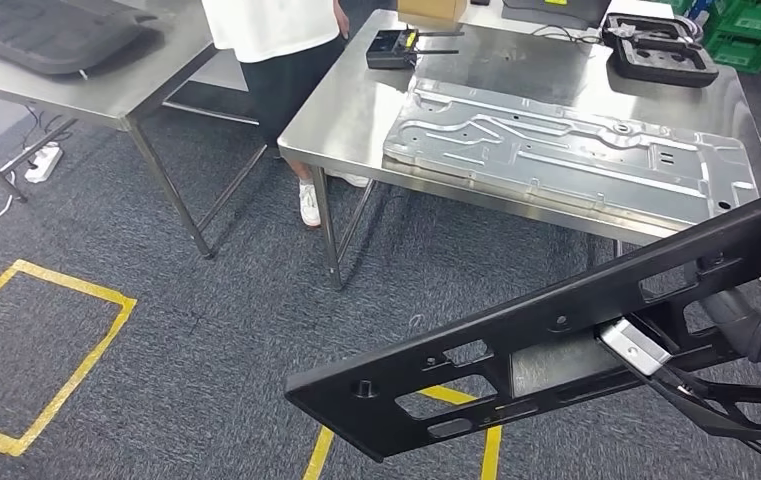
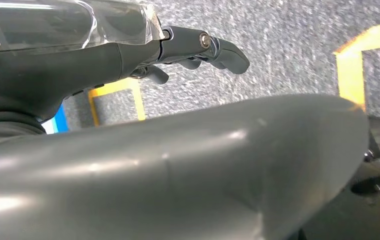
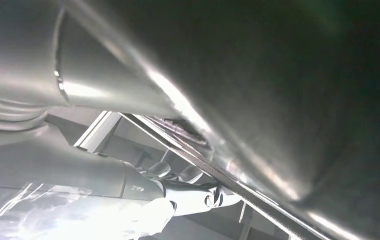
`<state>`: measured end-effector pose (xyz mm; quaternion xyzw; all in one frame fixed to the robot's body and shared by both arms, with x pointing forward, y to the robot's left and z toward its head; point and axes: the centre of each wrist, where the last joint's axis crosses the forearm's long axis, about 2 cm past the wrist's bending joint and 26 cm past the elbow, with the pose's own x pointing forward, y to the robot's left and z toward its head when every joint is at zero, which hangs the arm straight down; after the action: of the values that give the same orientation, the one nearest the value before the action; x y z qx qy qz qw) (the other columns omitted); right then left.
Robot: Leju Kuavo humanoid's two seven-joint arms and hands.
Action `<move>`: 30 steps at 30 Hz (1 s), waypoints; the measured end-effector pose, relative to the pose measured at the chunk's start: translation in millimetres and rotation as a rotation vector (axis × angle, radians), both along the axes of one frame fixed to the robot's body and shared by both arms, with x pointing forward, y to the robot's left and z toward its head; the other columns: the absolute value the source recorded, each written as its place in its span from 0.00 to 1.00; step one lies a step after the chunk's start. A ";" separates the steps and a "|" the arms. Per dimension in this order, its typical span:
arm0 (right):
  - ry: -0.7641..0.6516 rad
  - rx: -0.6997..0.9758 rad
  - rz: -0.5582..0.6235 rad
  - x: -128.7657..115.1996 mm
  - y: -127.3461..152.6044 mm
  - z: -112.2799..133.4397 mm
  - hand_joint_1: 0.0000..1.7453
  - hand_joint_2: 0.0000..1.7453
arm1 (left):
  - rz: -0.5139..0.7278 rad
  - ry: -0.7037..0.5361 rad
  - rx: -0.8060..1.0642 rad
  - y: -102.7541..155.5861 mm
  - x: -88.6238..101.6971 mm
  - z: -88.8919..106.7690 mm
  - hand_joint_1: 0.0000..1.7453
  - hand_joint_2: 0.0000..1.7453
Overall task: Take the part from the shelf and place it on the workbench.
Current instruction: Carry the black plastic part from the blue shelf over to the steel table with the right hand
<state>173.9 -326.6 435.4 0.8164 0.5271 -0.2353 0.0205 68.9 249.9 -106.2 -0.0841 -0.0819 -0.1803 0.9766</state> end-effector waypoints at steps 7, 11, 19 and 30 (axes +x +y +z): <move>-0.011 -0.007 -0.010 0.0 0.1 -0.4 0.00 0.00 | 0.007 0.012 0.004 3.9 -0.7 -0.4 0.00 0.00; -0.011 -0.009 -0.012 0.1 0.3 -1.1 0.00 0.00 | 0.007 0.014 0.004 4.0 -2.1 -0.6 0.00 0.00; 0.004 -0.013 -0.014 0.3 0.2 -0.9 0.00 0.00 | -0.001 0.022 0.009 4.4 -0.8 -0.5 0.00 0.00; 0.014 -0.011 -0.027 0.6 0.1 1.6 0.00 0.00 | -0.001 0.017 0.023 4.7 -0.3 -0.4 0.00 0.00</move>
<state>174.5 -326.4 437.1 0.8216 0.5147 -0.2442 0.0179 68.6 254.6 -106.6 -0.0745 -0.0717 -0.1808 0.9781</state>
